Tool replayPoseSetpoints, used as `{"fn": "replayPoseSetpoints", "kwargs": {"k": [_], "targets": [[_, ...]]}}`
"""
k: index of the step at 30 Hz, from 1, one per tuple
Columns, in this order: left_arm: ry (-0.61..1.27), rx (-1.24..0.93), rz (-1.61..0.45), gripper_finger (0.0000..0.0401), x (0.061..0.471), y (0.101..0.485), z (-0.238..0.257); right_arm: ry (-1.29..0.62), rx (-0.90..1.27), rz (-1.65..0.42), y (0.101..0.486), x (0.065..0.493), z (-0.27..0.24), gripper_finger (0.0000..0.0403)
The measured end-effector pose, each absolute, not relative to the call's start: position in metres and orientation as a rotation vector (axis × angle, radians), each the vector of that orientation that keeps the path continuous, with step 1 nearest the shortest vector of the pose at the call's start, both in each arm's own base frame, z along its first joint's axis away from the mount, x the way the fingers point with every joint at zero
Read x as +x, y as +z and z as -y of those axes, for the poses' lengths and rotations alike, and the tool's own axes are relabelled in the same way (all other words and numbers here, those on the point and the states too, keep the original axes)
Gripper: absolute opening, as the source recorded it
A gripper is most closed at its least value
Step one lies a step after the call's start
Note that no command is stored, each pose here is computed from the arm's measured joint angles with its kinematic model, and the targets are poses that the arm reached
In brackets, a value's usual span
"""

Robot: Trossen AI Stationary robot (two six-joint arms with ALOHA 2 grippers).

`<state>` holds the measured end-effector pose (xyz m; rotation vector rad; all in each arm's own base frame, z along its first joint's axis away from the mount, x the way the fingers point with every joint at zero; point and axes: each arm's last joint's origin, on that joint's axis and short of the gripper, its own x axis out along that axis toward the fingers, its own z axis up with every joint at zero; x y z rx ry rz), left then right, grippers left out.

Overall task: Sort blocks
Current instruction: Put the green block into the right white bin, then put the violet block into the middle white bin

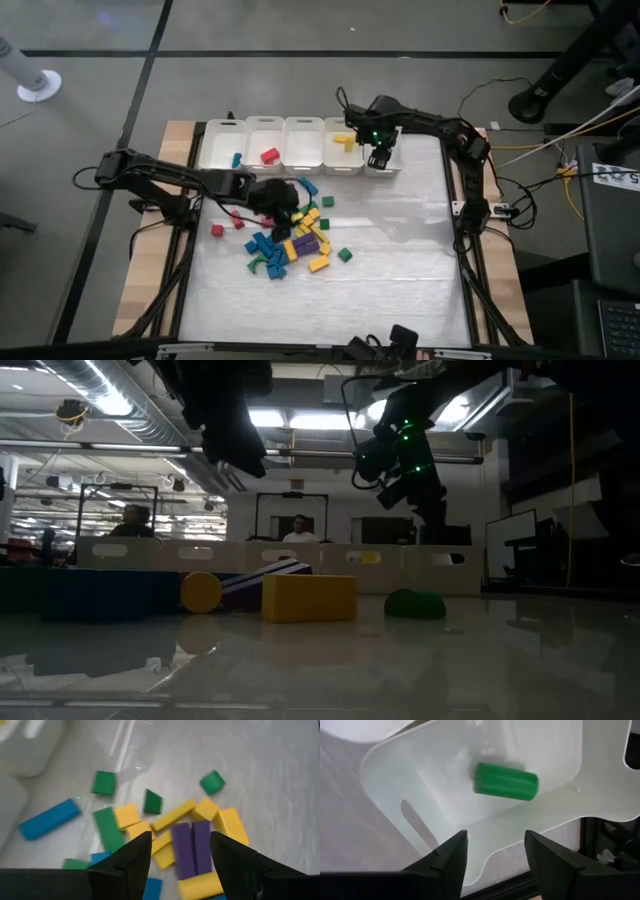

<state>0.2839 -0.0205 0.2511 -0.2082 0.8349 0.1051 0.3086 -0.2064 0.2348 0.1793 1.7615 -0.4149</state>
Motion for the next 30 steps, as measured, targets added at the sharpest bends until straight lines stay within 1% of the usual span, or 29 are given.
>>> {"fn": "replayPoseSetpoints", "kwargs": {"k": [5,15,30], "targets": [[0.052,-0.166,-0.86,0.0189,0.299,0.232,0.038,-0.428,0.17,-1.73,0.234,0.312,0.207,0.0215],[0.054,-0.127,-0.97,0.0189,0.323,0.18,0.047,-0.455,0.192,-1.705,0.234,0.314,0.208,0.0209],[0.125,-0.093,-1.001,0.0189,0.328,0.164,0.046,-0.449,0.204,-1.646,0.234,0.318,0.21,0.0209]]}}
